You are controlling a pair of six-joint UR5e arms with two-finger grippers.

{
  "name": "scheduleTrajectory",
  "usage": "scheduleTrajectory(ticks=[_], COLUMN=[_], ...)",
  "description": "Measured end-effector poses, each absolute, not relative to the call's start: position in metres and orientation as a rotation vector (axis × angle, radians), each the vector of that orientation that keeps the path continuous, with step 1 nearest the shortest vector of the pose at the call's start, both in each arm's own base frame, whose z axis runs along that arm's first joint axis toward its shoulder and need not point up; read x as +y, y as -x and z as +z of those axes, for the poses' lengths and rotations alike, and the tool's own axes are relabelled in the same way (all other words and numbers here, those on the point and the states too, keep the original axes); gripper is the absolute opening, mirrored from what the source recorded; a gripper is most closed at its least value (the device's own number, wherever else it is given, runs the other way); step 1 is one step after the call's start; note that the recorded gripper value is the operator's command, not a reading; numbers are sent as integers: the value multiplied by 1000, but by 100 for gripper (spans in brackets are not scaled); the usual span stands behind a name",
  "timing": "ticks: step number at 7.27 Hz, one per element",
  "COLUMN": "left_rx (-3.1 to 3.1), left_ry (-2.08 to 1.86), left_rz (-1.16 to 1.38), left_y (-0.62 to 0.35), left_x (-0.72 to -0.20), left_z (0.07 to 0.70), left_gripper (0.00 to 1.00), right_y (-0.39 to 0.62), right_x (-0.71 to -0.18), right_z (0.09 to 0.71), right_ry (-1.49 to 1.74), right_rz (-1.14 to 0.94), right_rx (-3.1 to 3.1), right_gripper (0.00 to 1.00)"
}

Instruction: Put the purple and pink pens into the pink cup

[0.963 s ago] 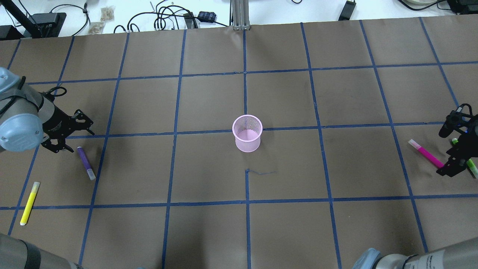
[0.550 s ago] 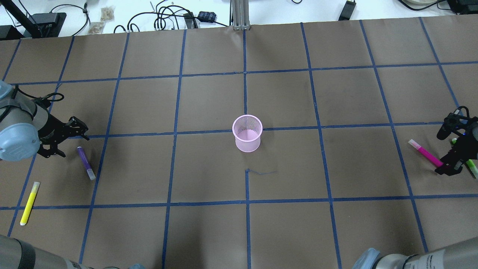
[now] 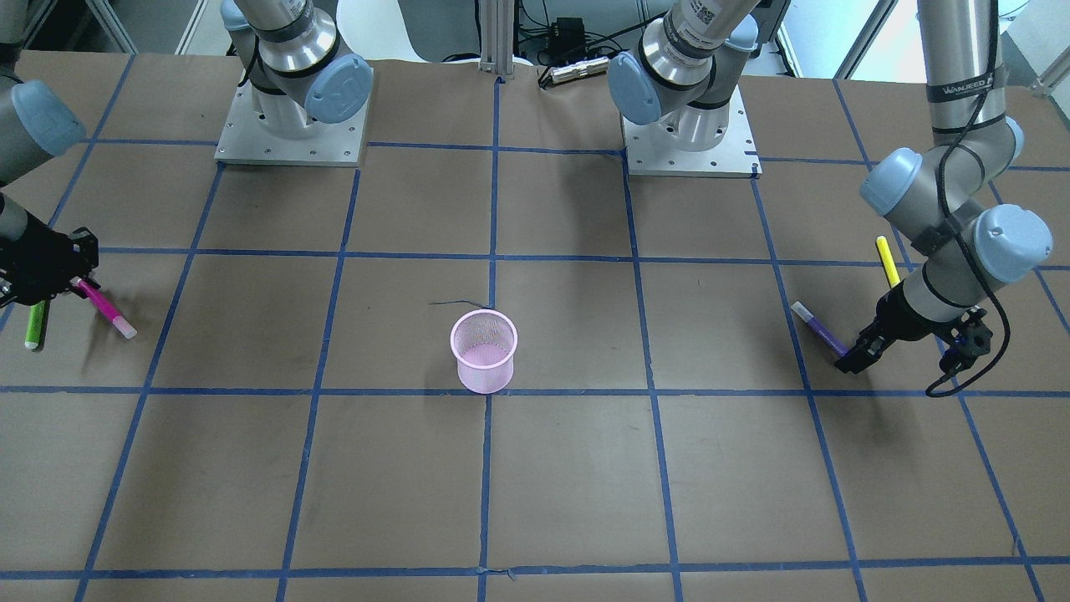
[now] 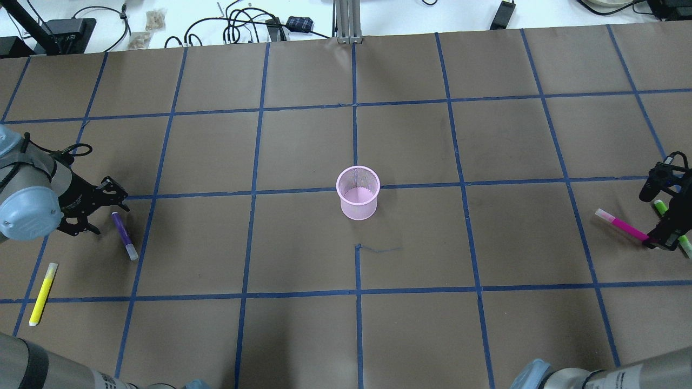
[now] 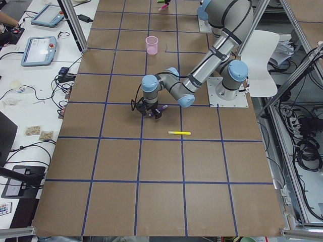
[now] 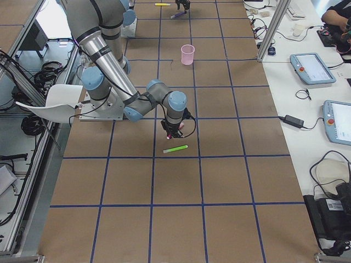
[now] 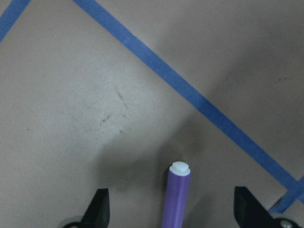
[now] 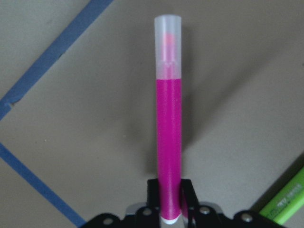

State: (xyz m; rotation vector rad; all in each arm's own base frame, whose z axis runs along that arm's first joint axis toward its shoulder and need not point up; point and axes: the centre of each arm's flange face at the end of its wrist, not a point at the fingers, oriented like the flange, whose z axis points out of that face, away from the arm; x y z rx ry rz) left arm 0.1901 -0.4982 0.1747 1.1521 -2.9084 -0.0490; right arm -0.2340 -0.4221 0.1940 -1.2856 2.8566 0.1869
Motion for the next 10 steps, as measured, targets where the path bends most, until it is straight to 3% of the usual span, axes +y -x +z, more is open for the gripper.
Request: scheduleTrajectory(ticks=[4, 5, 8, 10], left_rx=[-2902, -2902, -2911, -2893], left_ry=[-1134, -1127, -1104, -1082], left_rz=[-66, -68, -23, 59], left_y=[-191, -191, -186, -178], left_x=[-501, -502, -507, -510], left_z=[169, 168, 183, 209], left_gripper=[10, 4, 0, 0], right_y=[192, 161, 23, -81], right_x=[-450, -473, -520, -528], right_z=[295, 328, 405, 421], right_ry=[1439, 1506, 1630, 1699], right_rz=[179, 206, 320, 303], right_rx=[2914, 2917, 2913, 2945], right_gripper=[0, 0, 0, 0])
